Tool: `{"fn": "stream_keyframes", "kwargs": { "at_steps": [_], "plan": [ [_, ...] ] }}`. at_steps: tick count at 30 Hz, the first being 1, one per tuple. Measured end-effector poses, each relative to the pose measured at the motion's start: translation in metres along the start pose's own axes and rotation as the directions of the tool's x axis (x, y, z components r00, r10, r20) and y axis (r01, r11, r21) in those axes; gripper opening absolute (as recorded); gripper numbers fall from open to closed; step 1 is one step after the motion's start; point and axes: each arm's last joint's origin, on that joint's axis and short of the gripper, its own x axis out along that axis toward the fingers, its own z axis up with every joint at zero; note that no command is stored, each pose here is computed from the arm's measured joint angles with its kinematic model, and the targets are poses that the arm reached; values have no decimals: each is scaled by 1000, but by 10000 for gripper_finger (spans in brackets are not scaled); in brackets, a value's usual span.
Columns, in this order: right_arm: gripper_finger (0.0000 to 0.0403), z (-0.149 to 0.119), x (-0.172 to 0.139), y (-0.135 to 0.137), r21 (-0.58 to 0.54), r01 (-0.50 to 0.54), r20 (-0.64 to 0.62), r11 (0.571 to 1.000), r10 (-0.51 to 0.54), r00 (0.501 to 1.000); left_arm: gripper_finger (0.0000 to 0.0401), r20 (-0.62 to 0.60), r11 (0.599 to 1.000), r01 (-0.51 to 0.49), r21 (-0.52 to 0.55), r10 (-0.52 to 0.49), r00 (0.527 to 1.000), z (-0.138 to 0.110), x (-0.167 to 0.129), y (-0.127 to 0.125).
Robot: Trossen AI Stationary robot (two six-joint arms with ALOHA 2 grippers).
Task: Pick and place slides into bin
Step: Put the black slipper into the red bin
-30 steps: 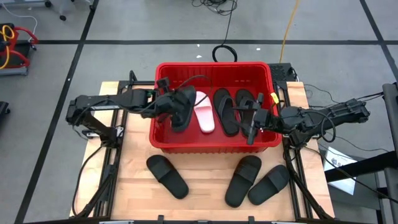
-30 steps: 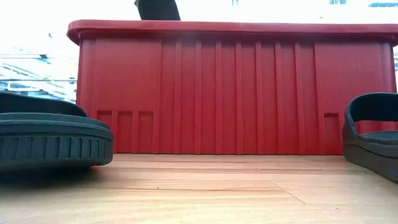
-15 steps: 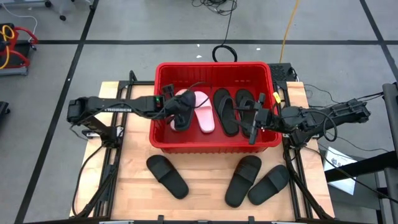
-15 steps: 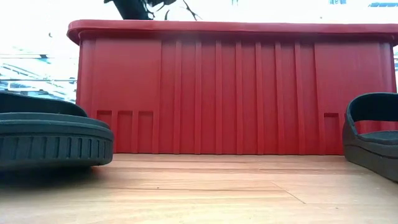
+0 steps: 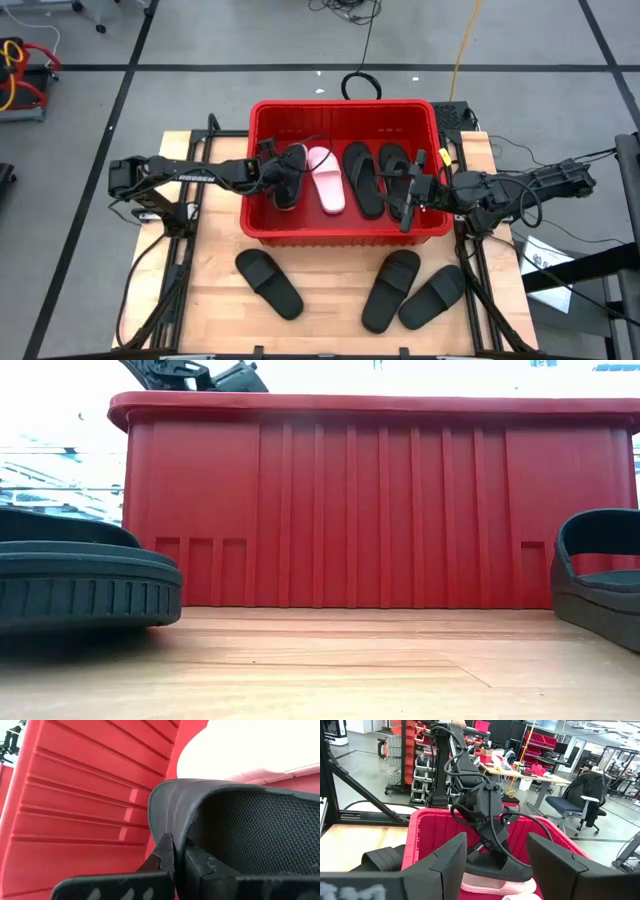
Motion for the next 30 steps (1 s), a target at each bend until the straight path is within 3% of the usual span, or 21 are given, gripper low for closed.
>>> {"fn": "stream_keyframes", "kwargs": {
  "at_steps": [30],
  "plan": [
    [196, 0, 0, 0, 0, 2, 0, 1000, -2, 1000, 21, 1, 999, 42, -24, -42, 999, -3, 6, 6]
  ]
}}
